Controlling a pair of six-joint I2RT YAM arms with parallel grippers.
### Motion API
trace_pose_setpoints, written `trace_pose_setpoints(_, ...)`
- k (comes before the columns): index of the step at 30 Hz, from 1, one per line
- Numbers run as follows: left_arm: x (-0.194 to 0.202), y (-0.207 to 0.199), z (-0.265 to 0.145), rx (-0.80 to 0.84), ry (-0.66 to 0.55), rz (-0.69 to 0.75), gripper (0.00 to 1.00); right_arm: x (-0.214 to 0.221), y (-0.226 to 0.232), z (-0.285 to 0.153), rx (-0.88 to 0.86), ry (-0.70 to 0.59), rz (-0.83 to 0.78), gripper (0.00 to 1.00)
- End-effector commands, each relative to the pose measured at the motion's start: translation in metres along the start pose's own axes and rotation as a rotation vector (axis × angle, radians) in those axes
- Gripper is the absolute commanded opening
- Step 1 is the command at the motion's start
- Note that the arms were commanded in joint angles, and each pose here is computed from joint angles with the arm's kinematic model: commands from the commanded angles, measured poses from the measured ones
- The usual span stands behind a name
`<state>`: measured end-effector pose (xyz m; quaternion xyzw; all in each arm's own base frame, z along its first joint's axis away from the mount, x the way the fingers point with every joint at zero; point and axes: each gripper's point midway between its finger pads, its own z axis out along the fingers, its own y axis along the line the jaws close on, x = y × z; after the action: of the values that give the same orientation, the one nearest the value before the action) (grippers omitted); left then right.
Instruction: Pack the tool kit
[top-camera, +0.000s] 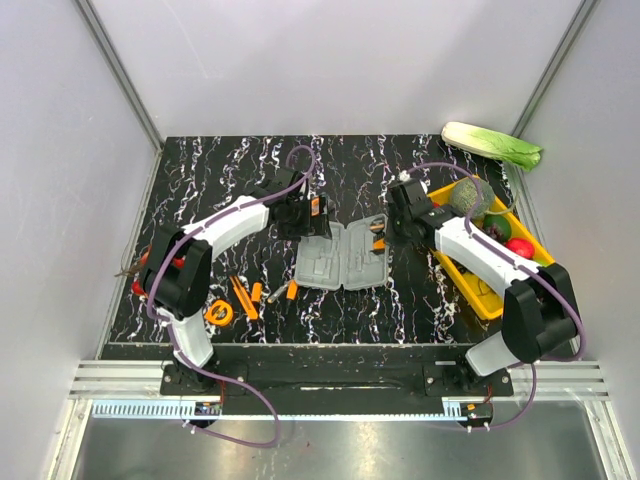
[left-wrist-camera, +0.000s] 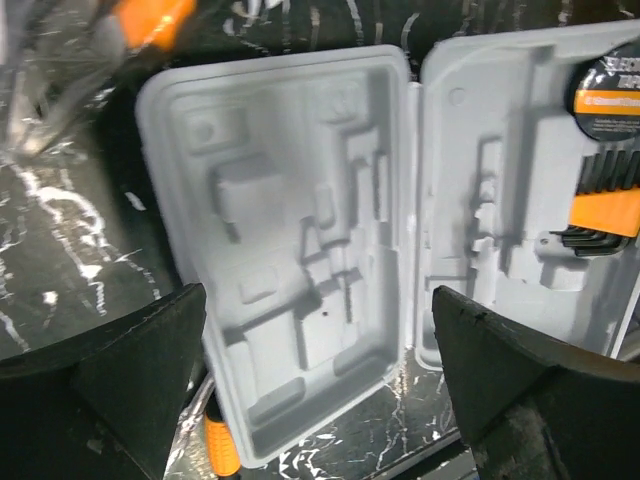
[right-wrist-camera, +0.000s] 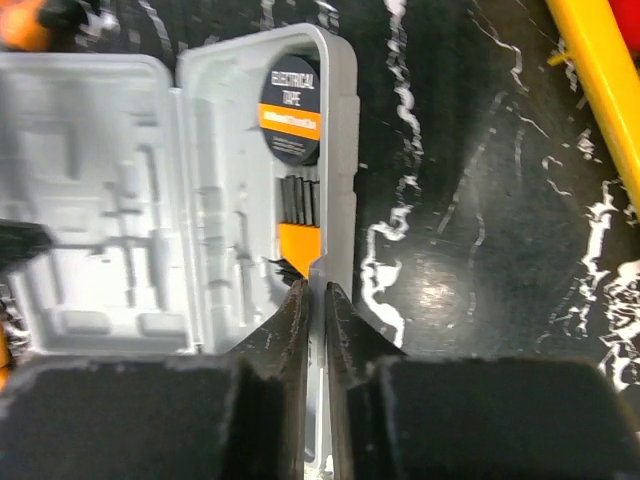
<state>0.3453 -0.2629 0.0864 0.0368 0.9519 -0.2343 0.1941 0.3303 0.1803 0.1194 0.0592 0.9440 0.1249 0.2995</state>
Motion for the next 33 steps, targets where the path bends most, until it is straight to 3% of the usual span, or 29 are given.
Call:
trace_pose_setpoints(1,-0.007,0.025,-0.010,-0.104,-0.022,-0.003,0.99,-0.013,-0.022,0.005,0.044,-0.074,0.006,0.17)
trace_pose_setpoints(10,0.010,0.031,0.008,-0.079,0.040,-0.019,0.87,-0.024,-0.065,0.019,0.150,-0.094,0.054,0.17)
trace_pose_setpoints(14,0.015,0.023,0.016,-0.024,0.080,-0.027,0.71,-0.034,-0.068,0.018,0.153,-0.115,0.058,0.18)
trace_pose_setpoints(18,0.017,0.018,0.021,0.012,0.100,-0.035,0.52,-0.039,-0.048,0.016,0.057,-0.097,0.055,0.31)
trace_pose_setpoints(20,0.020,0.017,0.023,0.021,0.113,-0.039,0.47,-0.038,-0.031,0.016,-0.032,-0.073,0.046,0.37)
trace_pose_setpoints(23,0.021,0.021,0.020,0.001,0.109,-0.046,0.47,-0.029,-0.006,0.014,-0.172,-0.048,0.045,0.42)
trace_pose_setpoints(26,0.009,0.031,0.006,-0.052,0.045,-0.050,0.55,-0.022,0.019,0.008,-0.242,-0.065,0.009,0.48)
trace_pose_setpoints(33,-0.053,0.050,-0.080,-0.176,-0.266,-0.068,0.86,0.025,0.101,-0.004,-0.352,-0.038,-0.158,0.50)
